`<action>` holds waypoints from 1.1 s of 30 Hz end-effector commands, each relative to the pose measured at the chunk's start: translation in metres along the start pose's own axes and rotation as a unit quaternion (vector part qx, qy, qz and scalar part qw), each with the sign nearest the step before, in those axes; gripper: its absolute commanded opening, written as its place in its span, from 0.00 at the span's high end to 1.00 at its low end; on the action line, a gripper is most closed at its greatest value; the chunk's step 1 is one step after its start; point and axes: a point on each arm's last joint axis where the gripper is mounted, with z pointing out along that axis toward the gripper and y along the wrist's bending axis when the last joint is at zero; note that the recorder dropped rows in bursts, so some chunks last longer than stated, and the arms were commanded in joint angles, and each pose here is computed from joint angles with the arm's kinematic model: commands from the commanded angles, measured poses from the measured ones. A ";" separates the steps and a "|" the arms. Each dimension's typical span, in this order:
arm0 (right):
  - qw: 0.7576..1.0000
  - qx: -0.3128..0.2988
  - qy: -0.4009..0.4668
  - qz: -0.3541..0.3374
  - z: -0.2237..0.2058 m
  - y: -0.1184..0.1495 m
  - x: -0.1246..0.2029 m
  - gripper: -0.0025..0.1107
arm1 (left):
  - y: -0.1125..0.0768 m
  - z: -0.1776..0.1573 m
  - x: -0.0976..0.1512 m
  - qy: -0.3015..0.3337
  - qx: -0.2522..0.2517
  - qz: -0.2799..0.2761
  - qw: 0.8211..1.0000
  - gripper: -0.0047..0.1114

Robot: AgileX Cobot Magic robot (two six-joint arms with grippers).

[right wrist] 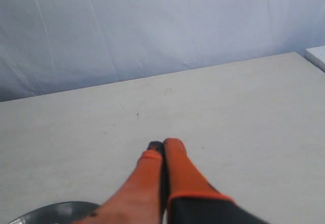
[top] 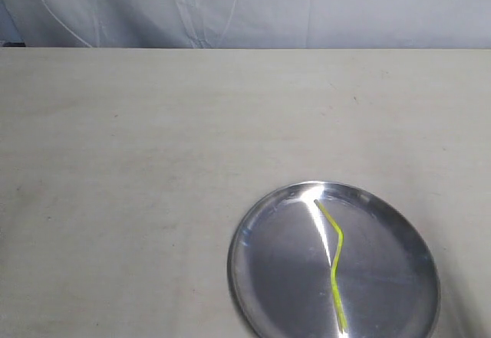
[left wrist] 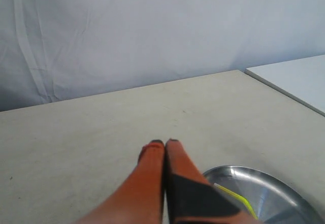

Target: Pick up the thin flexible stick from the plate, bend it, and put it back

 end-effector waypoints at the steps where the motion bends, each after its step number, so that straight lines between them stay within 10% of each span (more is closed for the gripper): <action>1: 1.000 -0.019 0.006 -0.016 0.004 0.001 0.024 0.98 | 0.000 0.000 0.002 0.001 0.000 0.001 1.000 0.96; 33: 0.998 -0.045 0.031 -0.045 0.009 0.002 0.057 0.98 | 0.000 0.000 0.002 0.001 0.000 0.001 1.000 0.96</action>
